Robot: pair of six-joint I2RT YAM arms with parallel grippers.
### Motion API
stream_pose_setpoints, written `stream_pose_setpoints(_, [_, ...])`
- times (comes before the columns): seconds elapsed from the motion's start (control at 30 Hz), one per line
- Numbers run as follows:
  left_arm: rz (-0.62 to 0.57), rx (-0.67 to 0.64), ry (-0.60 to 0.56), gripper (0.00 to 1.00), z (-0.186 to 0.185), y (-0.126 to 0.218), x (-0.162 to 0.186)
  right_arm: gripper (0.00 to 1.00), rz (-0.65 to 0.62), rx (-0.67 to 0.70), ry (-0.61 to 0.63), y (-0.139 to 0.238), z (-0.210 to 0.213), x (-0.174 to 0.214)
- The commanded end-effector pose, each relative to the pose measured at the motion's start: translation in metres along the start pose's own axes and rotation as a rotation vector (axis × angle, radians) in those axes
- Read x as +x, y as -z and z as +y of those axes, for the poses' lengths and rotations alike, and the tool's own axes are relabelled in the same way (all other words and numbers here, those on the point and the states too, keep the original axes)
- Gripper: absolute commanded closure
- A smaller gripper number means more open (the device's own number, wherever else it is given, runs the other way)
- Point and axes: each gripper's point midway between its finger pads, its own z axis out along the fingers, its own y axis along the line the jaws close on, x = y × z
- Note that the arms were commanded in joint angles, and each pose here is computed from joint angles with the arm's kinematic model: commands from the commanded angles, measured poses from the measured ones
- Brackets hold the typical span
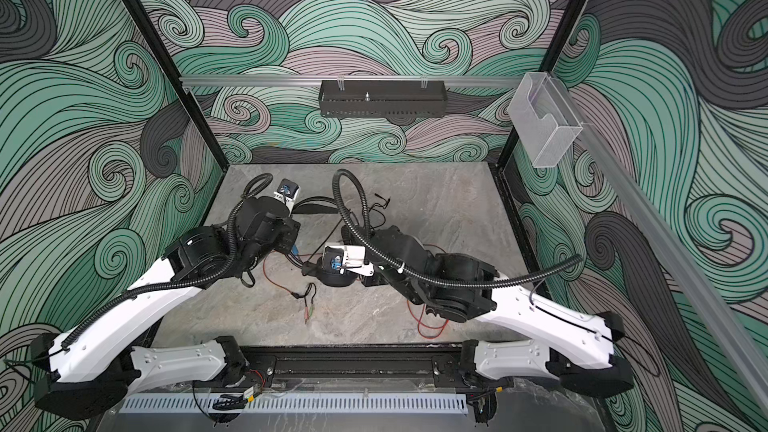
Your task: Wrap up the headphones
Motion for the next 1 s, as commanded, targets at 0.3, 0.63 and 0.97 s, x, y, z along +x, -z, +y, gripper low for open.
stream_pose_setpoints(0.3, [-0.047,0.04,0.02,1.0,0.007,0.023,-0.015,0.82,-0.009,0.109,-0.045,0.007,-0.024,-0.004])
stream_pose_setpoints(0.63, [0.014,0.17,0.335,1.0,0.005,0.046,-0.021,0.28,-0.212,0.066,-0.609,0.043,-0.026,0.036])
stream_pose_setpoints(0.97, [-0.016,0.19,0.41,1.0,0.029,0.08,-0.05,0.21,-0.366,-0.145,-0.689,0.071,0.011,0.028])
